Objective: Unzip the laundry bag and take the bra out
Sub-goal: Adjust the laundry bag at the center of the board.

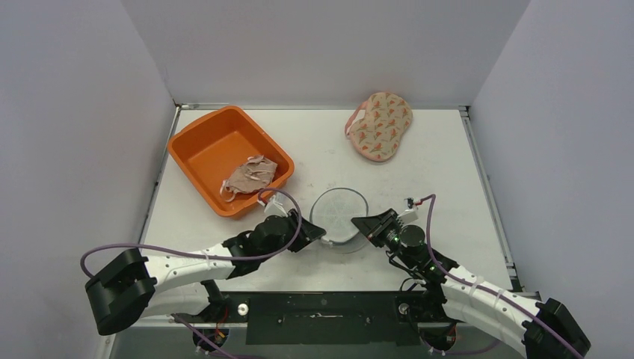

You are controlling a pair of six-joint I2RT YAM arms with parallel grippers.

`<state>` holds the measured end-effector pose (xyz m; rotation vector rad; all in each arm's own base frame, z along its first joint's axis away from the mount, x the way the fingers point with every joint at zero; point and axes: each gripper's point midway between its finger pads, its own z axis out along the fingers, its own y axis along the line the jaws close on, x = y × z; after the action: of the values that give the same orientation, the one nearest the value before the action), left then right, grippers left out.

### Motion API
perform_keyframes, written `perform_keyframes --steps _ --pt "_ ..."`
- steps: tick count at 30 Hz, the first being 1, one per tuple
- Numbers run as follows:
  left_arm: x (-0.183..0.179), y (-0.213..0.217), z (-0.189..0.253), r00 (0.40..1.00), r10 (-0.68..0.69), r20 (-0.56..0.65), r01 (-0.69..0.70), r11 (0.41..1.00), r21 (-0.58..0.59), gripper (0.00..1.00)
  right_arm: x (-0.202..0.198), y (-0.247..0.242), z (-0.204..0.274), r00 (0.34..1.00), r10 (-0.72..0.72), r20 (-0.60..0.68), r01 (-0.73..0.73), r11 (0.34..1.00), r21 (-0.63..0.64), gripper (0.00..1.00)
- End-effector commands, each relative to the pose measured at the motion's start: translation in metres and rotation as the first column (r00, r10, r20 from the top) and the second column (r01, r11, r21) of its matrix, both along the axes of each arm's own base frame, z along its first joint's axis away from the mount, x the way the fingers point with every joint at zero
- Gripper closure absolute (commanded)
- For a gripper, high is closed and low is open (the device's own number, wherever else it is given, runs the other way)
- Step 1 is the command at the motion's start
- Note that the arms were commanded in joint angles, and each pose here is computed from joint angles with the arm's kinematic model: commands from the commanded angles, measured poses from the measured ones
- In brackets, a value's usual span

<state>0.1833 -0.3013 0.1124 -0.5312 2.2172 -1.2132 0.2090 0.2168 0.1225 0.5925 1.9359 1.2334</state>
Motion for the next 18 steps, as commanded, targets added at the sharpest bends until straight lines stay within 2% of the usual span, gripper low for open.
perform_keyframes --steps 1,4,5,6,8,9,11,13,15,18 --pt "0.012 -0.022 0.045 0.997 -0.026 0.078 0.035 0.992 -0.118 0.75 0.005 0.005 0.027 0.997 0.005 0.075 -0.006 1.0 0.018 0.95" --pt "0.013 -0.023 0.046 0.996 -0.033 0.082 0.042 0.993 -0.112 0.93 0.004 0.003 0.026 0.996 0.019 0.083 -0.017 1.0 -0.022 0.94" --pt "0.013 -0.023 0.045 0.996 -0.033 0.08 0.042 0.993 -0.109 1.0 0.003 0.003 0.027 0.995 0.028 0.091 -0.024 0.999 -0.044 0.9" --pt "0.013 -0.022 0.046 0.996 -0.032 0.078 0.04 0.993 -0.107 1.0 0.003 0.003 0.028 0.994 0.042 0.104 -0.035 0.997 -0.071 0.76" --pt "0.014 -0.02 0.048 0.996 -0.027 0.081 0.035 0.994 -0.107 1.0 0.002 0.001 0.032 0.99 0.069 0.126 -0.05 0.988 -0.149 0.41" --pt "0.015 -0.017 0.048 0.997 -0.019 0.081 0.027 0.994 -0.104 1.0 0.003 -0.002 0.038 0.987 0.075 0.141 -0.048 0.981 -0.19 0.28" --pt "0.017 -0.013 0.051 0.997 -0.004 0.081 0.012 0.995 -0.096 1.0 0.003 -0.009 0.045 0.981 0.098 0.167 -0.047 0.957 -0.285 0.13" --pt "0.019 -0.008 0.053 0.997 0.016 0.082 -0.009 0.997 -0.078 1.0 0.002 -0.017 0.051 0.974 0.127 0.188 -0.047 0.923 -0.382 0.06" --pt "0.023 -0.001 0.055 0.995 0.043 0.086 -0.039 0.998 -0.045 1.0 0.003 -0.026 0.054 0.972 0.13 0.194 -0.03 0.893 -0.448 0.05" --pt "0.032 0.012 0.063 0.989 0.1 0.113 -0.103 0.995 0.017 1.0 0.005 -0.03 0.059 0.968 0.125 0.218 -0.009 0.885 -0.465 0.03"
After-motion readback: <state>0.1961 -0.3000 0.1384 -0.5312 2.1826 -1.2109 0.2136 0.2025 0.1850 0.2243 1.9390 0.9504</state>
